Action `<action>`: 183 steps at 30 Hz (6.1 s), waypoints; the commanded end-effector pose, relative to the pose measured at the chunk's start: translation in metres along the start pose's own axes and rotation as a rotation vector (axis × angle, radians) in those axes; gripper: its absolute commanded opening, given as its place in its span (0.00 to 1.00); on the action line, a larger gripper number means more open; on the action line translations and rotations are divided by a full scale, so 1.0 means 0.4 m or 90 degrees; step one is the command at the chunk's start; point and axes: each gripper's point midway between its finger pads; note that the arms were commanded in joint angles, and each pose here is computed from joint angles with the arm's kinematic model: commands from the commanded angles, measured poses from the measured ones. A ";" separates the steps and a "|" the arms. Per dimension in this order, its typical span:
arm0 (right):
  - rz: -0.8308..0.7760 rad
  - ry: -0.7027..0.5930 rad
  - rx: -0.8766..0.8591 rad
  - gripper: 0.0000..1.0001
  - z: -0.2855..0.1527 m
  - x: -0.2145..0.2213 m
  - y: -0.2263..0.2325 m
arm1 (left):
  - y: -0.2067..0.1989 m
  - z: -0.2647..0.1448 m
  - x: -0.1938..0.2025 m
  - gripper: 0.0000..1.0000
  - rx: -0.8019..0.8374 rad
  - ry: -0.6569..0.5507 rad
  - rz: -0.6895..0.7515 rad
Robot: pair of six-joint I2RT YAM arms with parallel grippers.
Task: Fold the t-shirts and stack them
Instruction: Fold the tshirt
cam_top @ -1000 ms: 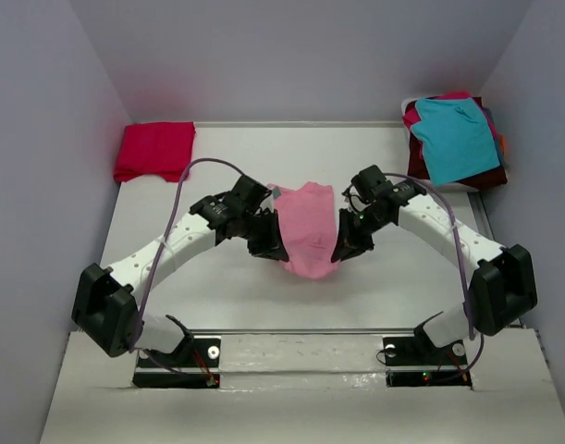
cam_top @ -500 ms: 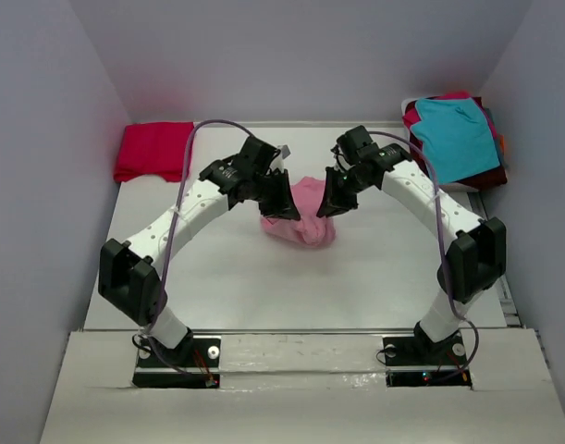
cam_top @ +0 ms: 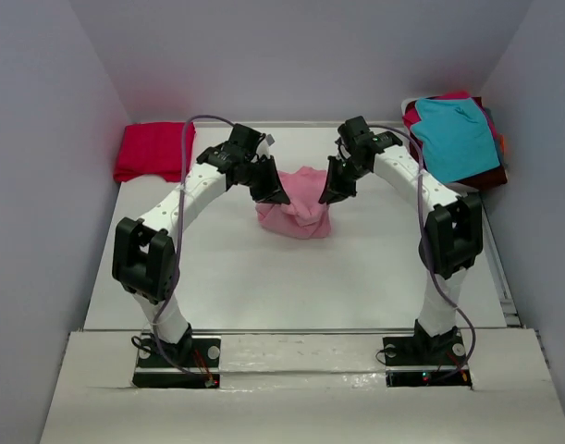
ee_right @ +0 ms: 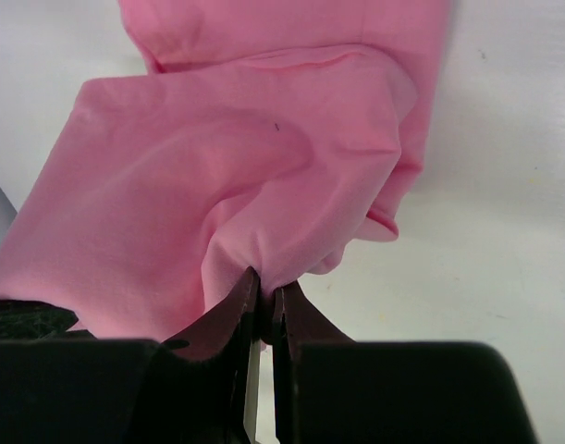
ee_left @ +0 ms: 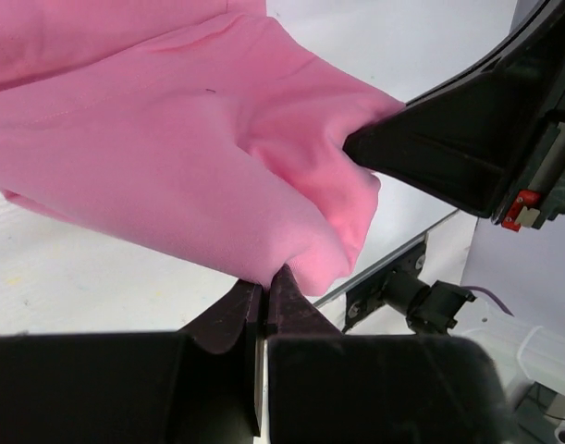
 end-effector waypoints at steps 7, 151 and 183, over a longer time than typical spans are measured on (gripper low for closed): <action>0.036 -0.040 -0.043 0.07 0.024 -0.147 -0.044 | -0.012 0.037 -0.140 0.06 0.072 -0.021 -0.021; 0.031 -0.060 -0.329 0.59 0.398 -0.324 0.061 | 0.476 0.095 -0.655 0.74 -0.110 -0.404 -0.073; 0.046 -0.045 -0.342 0.11 0.401 -0.318 0.066 | 0.519 0.184 -0.556 0.07 -0.071 -0.287 -0.100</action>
Point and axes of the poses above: each gripper's point midway between its finger pads, its own z axis out along the fingers, its own y axis along the line the jaws close on, x = y × z, and after that the axes turned 10 degrees about -z, right-handed
